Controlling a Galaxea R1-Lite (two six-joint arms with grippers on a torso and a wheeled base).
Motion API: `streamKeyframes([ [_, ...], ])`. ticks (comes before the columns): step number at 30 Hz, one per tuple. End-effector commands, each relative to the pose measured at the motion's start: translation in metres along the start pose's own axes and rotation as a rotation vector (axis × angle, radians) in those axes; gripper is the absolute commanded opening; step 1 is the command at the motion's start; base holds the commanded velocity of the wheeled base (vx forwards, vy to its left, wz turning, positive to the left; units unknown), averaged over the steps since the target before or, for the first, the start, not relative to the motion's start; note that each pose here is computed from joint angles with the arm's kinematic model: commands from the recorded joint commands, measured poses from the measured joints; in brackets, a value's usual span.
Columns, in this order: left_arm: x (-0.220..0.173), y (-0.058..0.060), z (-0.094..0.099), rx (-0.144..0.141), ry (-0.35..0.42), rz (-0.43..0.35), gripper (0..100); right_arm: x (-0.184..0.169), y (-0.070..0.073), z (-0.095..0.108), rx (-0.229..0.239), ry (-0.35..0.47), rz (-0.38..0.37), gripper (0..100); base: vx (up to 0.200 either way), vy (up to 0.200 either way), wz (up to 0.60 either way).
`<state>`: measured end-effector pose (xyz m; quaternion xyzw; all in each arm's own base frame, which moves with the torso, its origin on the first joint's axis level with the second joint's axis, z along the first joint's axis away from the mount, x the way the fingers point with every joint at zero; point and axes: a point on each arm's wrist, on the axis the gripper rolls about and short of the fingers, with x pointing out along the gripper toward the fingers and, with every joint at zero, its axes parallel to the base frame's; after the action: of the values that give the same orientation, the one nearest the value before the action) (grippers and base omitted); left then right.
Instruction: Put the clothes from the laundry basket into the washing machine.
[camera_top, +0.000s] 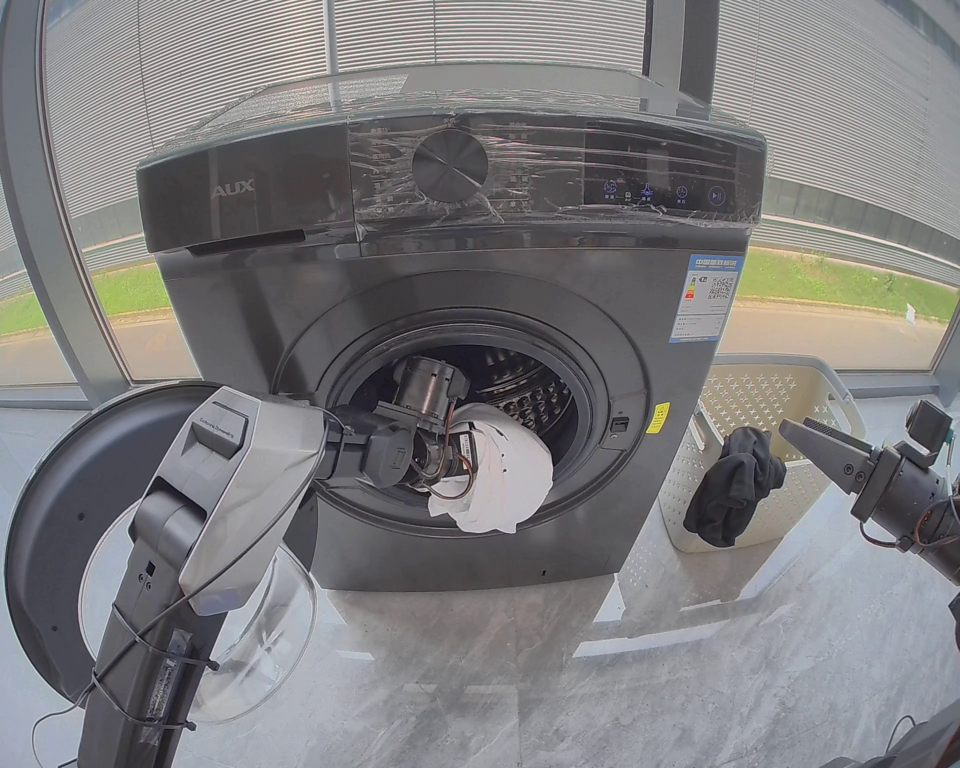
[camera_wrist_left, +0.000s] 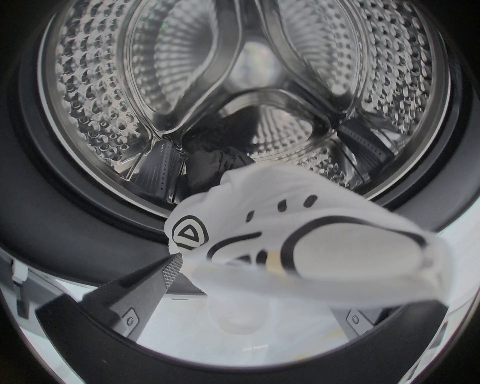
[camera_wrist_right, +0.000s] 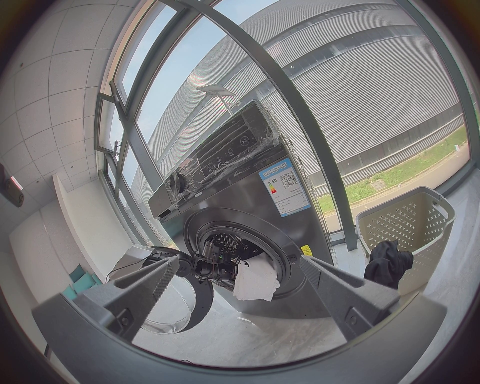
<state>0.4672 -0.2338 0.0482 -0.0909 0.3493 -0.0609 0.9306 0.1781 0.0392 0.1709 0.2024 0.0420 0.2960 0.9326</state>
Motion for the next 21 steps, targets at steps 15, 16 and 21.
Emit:
streamKeyframes([
  [15,-0.109,-0.006,0.025,-0.041,-0.163,-0.115,100,0.004,0.002,0.006,-0.009,-0.013,0.025,100,0.000,0.000,0.00],
  [16,-0.112,-0.004,0.021,-0.032,-0.170,-0.120,100,0.004,0.002,0.006,-0.009,-0.012,0.026,100,0.000,0.000,0.00],
  [21,-0.126,0.010,-0.006,-0.001,-0.135,-0.122,100,0.005,0.002,0.007,-0.011,-0.017,0.029,100,0.000,0.000,0.00],
])
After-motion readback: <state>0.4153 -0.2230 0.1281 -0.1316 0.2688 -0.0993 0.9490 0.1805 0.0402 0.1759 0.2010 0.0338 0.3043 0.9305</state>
